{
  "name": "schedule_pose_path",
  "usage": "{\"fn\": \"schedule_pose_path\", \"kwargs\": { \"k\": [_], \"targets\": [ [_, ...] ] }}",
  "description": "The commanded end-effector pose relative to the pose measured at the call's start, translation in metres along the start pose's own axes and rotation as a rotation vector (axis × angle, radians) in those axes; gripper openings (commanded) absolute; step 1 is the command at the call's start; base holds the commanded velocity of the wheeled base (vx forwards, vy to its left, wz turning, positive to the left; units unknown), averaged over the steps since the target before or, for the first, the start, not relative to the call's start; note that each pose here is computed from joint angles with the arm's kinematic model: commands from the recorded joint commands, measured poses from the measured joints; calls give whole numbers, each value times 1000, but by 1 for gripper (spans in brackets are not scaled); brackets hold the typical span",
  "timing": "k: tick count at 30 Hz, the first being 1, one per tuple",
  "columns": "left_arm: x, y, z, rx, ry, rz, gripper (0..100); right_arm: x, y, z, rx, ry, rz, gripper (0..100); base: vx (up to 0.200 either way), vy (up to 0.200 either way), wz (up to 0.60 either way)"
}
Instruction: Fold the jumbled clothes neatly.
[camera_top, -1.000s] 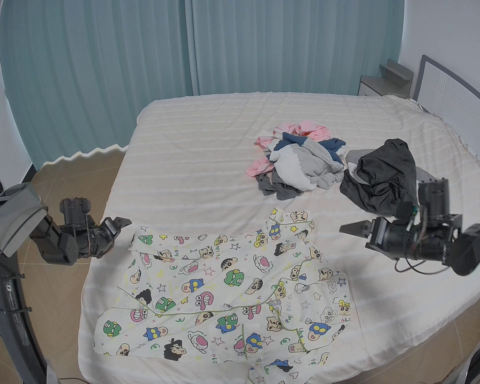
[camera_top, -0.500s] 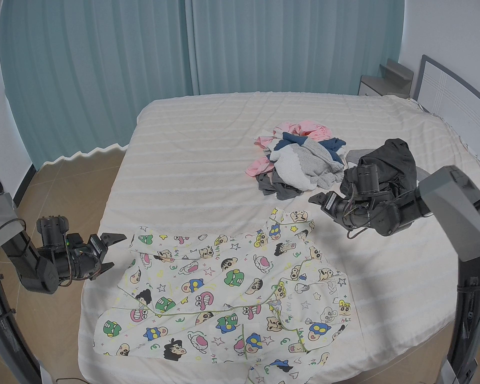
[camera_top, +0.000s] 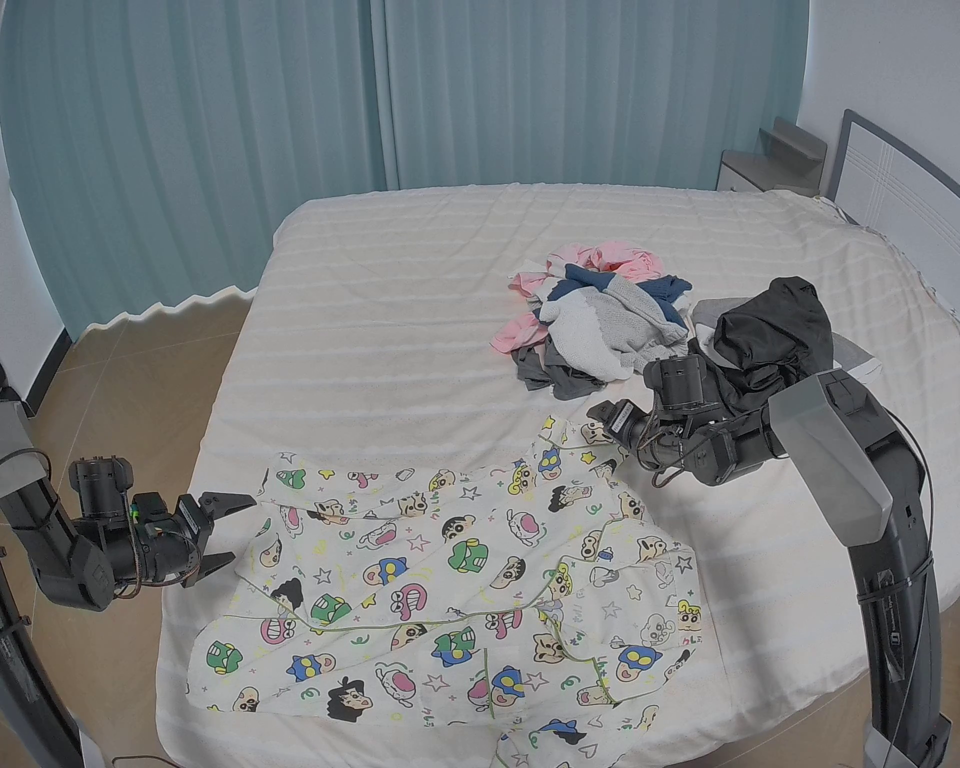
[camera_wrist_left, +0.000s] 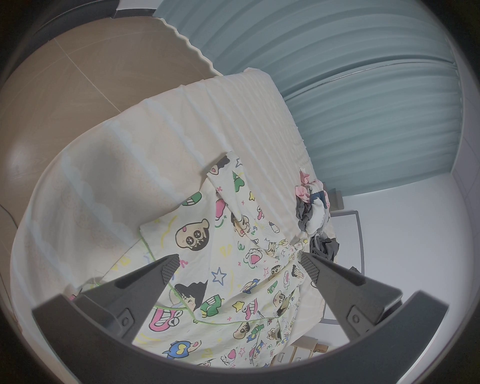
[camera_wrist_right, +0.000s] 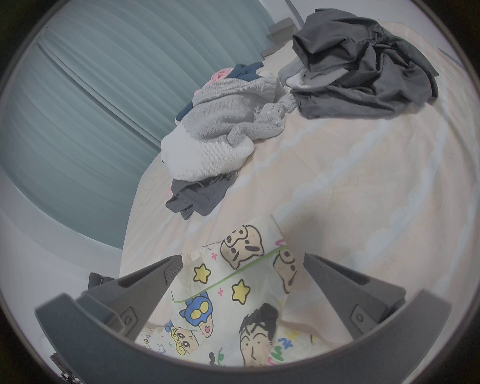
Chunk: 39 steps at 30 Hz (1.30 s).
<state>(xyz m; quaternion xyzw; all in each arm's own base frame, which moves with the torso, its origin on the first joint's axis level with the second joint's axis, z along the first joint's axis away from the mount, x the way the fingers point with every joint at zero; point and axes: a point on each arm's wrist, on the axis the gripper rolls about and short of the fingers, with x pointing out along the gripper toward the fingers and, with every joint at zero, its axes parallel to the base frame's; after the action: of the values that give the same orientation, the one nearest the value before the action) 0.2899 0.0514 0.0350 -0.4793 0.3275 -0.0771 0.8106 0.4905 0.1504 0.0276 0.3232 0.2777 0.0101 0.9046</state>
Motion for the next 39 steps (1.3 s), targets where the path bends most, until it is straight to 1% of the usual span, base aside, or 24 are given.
{"fn": "schedule_pose_path", "kwargs": {
  "k": [1,3,12,14,23,24,30,32,36,39],
  "targets": [
    [0,3,-2,-7,5,7,100,4,7,0,8,1,10,100,0,0,0],
    [1,3,-2,-8,6,8,100,5,7,0,12,2,9,100,0,0,0],
    [0,3,-1,-6,1,7,100,11,8,-17,0,38,-2,100,0,0,0],
    [0,3,-1,-6,1,7,100,12,12,-16,-1,32,9,100,0,0,0],
    [0,3,-1,-6,1,7,100,14,11,-17,-3,21,-2,100,0,0,0],
    [0,3,-1,-6,1,7,100,18,10,-19,-1,14,-1,0,0,0,0],
    [0,3,-1,-7,2,8,100,26,12,-17,2,-31,-3,0,0,0,0],
    [1,4,-2,-8,5,9,100,26,20,-14,1,-57,9,0,0,0,0],
    [1,4,-2,-10,5,10,100,23,26,-9,2,-75,23,0,0,0,0],
    [1,5,-1,-11,4,11,100,17,37,3,11,-114,57,0,0,0,0]
  ]
}}
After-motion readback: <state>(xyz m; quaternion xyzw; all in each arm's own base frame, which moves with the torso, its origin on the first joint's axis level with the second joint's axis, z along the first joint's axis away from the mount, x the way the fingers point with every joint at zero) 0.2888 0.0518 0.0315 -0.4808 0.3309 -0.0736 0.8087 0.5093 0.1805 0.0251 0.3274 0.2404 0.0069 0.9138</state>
